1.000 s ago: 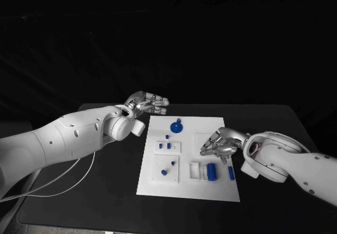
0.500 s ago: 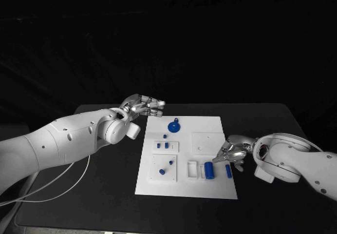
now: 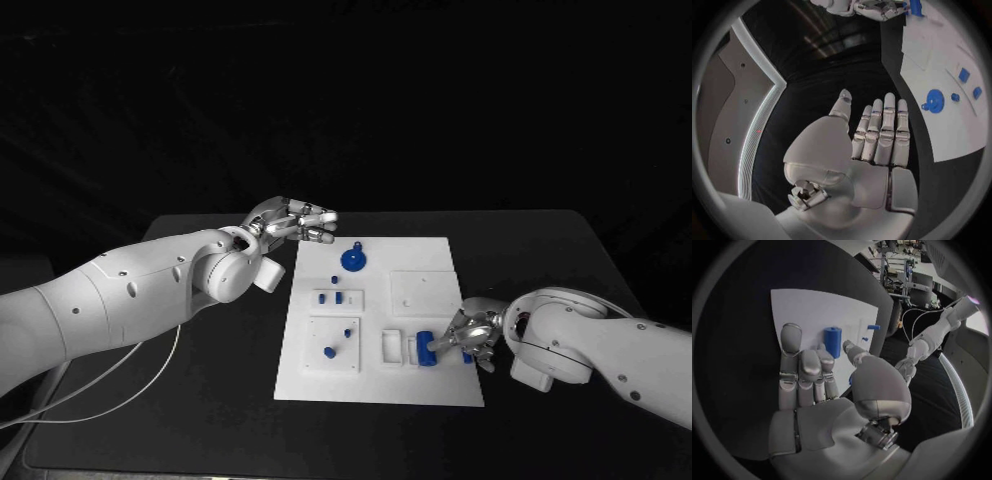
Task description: Assemble the parts on the task board
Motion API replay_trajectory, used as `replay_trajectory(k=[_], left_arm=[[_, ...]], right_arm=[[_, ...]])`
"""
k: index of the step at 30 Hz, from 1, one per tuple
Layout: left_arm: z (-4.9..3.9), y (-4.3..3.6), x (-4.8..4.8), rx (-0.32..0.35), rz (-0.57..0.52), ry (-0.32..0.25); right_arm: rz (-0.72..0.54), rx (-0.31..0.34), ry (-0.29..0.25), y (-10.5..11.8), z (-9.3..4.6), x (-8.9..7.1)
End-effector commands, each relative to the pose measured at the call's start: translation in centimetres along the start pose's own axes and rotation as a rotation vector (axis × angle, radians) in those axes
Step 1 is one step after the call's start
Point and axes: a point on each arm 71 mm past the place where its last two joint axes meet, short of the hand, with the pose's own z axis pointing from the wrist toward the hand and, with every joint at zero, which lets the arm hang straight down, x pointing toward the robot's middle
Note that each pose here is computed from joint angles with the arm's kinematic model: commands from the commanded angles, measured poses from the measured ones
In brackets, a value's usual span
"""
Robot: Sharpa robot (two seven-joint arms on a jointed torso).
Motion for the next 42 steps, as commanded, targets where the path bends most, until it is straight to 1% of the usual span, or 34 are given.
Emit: replay_trajectory(k=[1, 6, 16, 25, 34, 37, 42], left_arm=[[0.0, -0.28, 0.59, 0.033, -0.013, 0.053], [-0.04, -0.31, 0.73, 0.035, -0.017, 0.063], [-0.06, -0.27, 0.79, 0.028, -0.018, 0.066], [-0.07, -0.17, 0.71, 0.017, -0.017, 0.068], [-0.07, -0.1, 0.7, 0.008, -0.017, 0.073], [-0.05, -0.09, 0.73, 0.006, -0.017, 0.074], [-0.05, -0.06, 0.68, 0.005, -0.005, 0.075]], right_arm=[[-0.005, 0.06, -0.009, -0.3, 0.4, 0.4], [-0.001, 0.063, -0.005, -0.2, 0.9, 1.0], [0.024, 0.063, -0.001, 0.3, 2.0, 1.9], [0.03, 0.075, 0.001, 0.3, 2.6, 2.7], [0.034, 0.082, 0.0, 0.3, 2.7, 3.1], [0.04, 0.081, -0.009, 0.3, 2.7, 3.0], [0.065, 0.072, -0.04, 0.2, 2.3, 2.9]])
